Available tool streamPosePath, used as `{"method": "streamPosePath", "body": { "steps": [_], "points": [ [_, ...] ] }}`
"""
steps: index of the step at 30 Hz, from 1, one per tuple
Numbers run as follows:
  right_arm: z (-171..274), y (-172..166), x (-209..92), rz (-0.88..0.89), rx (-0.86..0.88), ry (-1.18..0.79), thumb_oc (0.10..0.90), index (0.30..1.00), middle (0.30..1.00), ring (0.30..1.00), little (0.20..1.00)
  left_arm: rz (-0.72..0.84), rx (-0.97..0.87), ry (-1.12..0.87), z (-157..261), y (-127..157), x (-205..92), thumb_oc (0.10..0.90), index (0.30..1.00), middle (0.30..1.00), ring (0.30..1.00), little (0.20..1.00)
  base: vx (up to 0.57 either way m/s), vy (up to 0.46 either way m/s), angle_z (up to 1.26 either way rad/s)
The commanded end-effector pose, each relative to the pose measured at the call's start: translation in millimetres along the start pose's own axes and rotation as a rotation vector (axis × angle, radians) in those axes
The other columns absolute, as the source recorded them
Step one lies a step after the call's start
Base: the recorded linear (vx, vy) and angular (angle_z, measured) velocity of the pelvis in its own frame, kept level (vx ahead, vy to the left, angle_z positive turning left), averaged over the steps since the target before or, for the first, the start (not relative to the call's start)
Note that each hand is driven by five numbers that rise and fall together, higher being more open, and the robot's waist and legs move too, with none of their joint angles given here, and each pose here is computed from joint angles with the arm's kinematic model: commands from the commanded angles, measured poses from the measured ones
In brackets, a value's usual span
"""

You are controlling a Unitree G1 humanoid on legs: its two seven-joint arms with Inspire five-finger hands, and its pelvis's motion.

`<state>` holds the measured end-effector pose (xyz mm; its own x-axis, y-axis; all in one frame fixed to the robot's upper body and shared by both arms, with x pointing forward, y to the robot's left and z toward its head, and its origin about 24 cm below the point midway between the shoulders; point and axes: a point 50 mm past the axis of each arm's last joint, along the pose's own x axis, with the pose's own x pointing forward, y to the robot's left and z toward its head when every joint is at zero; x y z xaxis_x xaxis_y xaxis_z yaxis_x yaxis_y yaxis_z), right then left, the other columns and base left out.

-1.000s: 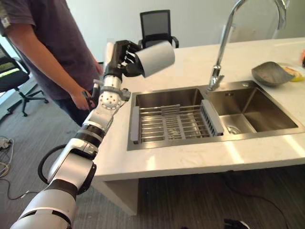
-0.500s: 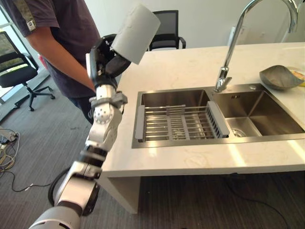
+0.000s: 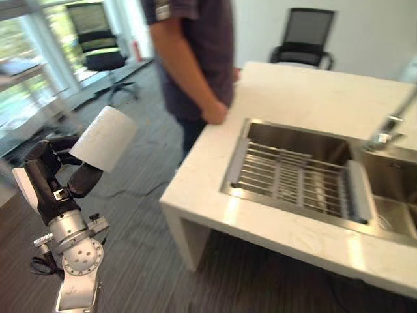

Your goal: Place the dishes in the dishwasher.

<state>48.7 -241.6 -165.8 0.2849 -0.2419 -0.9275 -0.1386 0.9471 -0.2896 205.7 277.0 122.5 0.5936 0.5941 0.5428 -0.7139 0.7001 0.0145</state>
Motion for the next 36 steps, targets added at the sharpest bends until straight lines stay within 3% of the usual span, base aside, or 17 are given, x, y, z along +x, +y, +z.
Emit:
{"method": "streamPosePath", "body": {
  "steps": [1, 5, 10, 16, 19, 20, 21, 23, 26, 29, 36],
  "points": [
    [38, -17, 5, -0.039, -0.084, -0.125, 0.8, 0.9, 0.9, 0.9, 0.9, 0.095, -0.167, -0.431, 74, 1, 41, 0.4, 0.3, 0.3, 0.3, 0.3, -0.11, -0.137, 1.54],
    [40, -21, 4, -0.049, -0.139, -0.134, 0.8, 0.9, 0.9, 0.9, 0.9, 0.106, -0.148, -0.436, 75, 2, 42, 0.4, 0.3, 0.3, 0.3, 0.3, -0.11, -0.098, 1.1],
    [36, -35, 4, -0.133, -0.014, -0.115, 0.8, 0.9, 0.9, 0.9, 0.9, 0.078, -0.227, -0.436, 80, -13, 42, 0.4, 0.3, 0.3, 0.3, 0.3, -0.35, -0.012, 1.78],
    [34, -18, 3, -0.098, 0.122, -0.14, 0.8, 0.9, 0.9, 0.9, 0.9, 0.004, -0.257, -0.464, 89, -32, 48, 0.4, 0.3, 0.3, 0.3, 0.3, -0.16, 0.211, 1.25],
    [34, -14, 3, -0.1, 0.281, -0.134, 0.8, 0.9, 0.9, 0.9, 0.9, -0.053, -0.252, -0.489, 95, -40, 50, 0.4, 0.3, 0.3, 0.3, 0.3, -0.1, 0.341, 0.87],
    [38, -14, 3, -0.122, 0.409, -0.146, 0.8, 0.9, 0.9, 0.9, 0.9, -0.064, -0.257, -0.495, 97, -42, 50, 0.4, 0.3, 0.3, 0.3, 0.3, -0.03, 0.447, 0.45],
    [47, -12, 2, -0.141, 0.672, -0.181, 0.8, 0.9, 0.9, 0.9, 0.9, -0.063, -0.258, -0.514, 100, -41, 49, 0.4, 0.3, 0.3, 0.3, 0.3, 0.0, 0.432, 0.13],
    [37, 0, 2, -0.152, 0.872, -0.135, 0.8, 0.9, 0.9, 0.9, 0.9, -0.07, -0.219, -0.532, 100, -38, 48, 0.4, 0.3, 0.3, 0.3, 0.3, -0.01, 0.4, 0.02],
    [33, 16, 2, -0.081, 0.88, -0.101, 0.8, 0.9, 0.9, 0.9, 0.9, -0.086, -0.238, -0.555, 103, -43, 50, 0.4, 0.3, 0.3, 0.3, 0.3, 0.08, 0.373, 0.62],
    [23, 6, 0, -0.101, 0.915, -0.111, 0.8, 0.9, 0.9, 0.9, 0.9, -0.115, -0.275, -0.577, 111, -62, 53, 0.4, 0.3, 0.3, 0.3, 0.3, 0.14, 0.208, 1.2],
    [25, -17, 1, -0.127, 0.882, -0.147, 0.8, 0.9, 0.9, 0.9, 0.9, -0.157, -0.322, -0.527, 108, -76, 49, 0.4, 0.3, 0.3, 0.3, 0.3, 0.07, -0.027, 0.89]
  ]
}}
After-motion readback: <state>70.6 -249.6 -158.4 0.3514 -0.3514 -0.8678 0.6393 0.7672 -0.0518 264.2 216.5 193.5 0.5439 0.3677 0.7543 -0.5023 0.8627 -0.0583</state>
